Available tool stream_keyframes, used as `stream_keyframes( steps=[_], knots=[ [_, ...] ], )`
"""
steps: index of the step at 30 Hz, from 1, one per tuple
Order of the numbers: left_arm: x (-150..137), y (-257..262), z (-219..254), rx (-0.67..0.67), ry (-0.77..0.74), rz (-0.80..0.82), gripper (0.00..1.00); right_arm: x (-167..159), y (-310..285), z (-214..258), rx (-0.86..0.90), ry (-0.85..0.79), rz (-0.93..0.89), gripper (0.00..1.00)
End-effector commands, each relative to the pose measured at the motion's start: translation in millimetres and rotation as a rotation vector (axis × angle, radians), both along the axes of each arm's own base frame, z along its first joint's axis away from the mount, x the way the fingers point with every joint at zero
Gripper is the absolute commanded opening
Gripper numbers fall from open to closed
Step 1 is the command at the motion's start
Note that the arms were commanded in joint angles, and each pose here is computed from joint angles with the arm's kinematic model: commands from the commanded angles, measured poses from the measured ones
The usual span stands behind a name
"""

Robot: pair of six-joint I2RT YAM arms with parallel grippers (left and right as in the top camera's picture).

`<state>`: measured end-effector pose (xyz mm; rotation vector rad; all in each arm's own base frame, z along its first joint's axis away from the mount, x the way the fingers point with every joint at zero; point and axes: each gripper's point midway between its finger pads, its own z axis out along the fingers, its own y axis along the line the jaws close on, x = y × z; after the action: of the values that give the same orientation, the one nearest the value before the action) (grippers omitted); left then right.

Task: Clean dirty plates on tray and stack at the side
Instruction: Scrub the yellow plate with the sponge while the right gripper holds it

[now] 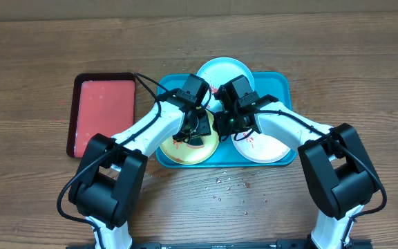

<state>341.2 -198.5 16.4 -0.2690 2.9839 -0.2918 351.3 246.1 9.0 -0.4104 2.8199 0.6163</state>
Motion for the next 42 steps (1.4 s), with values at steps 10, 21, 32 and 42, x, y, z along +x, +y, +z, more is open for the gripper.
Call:
stream_keyframes(
  steps=[10, 21, 32, 42],
  knots=[
    [-1, 9, 0, 0.053, -0.009, -0.004, 0.22, -1, -2, -9, -0.023, 0.014, -0.006, 0.21],
    [-9, 62, -1, 0.334, -0.01, 0.029, 0.04, -2, -3, -10, -0.03, 0.02, -0.007, 0.04],
    [21, 87, 30, 0.502, -0.156, 0.073, 0.04, -3, -4, -10, -0.033, 0.026, -0.007, 0.04],
    [8, -9, 28, -0.001, -0.039, -0.127, 0.04, -4, -5, -10, -0.036, 0.031, -0.008, 0.04]
  ],
)
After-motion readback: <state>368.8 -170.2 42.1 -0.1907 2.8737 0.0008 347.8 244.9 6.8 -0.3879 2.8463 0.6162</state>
